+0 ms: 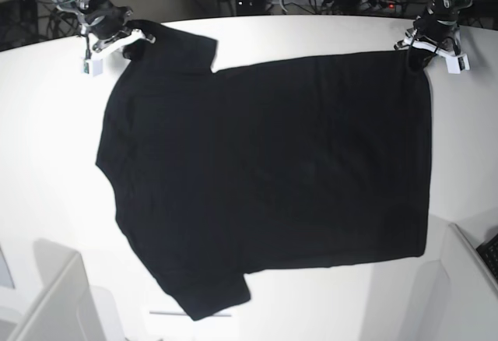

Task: Fold the T-shirt properly
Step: 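Lift the collar edge with both grippers and pull it toward the hem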

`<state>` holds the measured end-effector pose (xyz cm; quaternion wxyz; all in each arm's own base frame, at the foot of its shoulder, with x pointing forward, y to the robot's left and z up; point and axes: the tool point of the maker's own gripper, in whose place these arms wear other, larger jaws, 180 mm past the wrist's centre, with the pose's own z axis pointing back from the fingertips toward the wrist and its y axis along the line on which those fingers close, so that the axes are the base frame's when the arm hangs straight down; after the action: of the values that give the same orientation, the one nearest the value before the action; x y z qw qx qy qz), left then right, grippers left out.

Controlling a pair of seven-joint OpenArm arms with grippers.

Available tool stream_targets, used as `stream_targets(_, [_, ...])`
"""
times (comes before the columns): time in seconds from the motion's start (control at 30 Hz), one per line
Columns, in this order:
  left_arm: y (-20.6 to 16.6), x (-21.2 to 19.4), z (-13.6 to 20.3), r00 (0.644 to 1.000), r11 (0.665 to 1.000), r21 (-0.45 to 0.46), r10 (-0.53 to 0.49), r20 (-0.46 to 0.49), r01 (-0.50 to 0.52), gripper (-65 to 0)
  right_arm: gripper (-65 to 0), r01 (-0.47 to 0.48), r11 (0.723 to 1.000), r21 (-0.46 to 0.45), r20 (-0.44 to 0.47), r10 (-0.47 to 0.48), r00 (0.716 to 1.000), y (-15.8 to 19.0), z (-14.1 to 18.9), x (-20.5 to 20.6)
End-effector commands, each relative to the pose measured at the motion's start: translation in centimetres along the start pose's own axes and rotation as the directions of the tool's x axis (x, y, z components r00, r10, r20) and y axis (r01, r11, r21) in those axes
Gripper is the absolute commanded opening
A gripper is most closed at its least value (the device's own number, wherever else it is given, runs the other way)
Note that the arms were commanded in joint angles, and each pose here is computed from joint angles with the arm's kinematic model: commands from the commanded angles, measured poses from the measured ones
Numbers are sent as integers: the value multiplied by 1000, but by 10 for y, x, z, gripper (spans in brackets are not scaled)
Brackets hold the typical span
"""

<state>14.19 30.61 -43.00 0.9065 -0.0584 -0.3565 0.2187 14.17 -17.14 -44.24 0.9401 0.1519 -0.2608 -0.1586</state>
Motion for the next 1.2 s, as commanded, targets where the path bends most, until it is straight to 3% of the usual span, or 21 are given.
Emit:
stream_targets(0.0, [7, -12, 4, 998, 1000, 23, -18, -57, 19, -650, -650, -15, 1000, -23, -35, 14, 999, -6, 5, -9])
stream_targets(0.67, [0, -1, 58, 978, 978, 34, -203, -56, 205, -650, -650, -106, 994, -36, 19, 107, 994, 7, 46, -1])
stream_targets(1.03, [-31, 40, 59, 965, 968, -1, -251, 69, 252, -650, -650, -138, 990, 5, 148, 136, 980, 29, 36, 52])
stream_targets(1.17, [-19, 62, 63, 967, 977, 56, -213, 139, 207, -650, -650, -177, 984, 11, 195, 171, 966, 34, 34, 76])
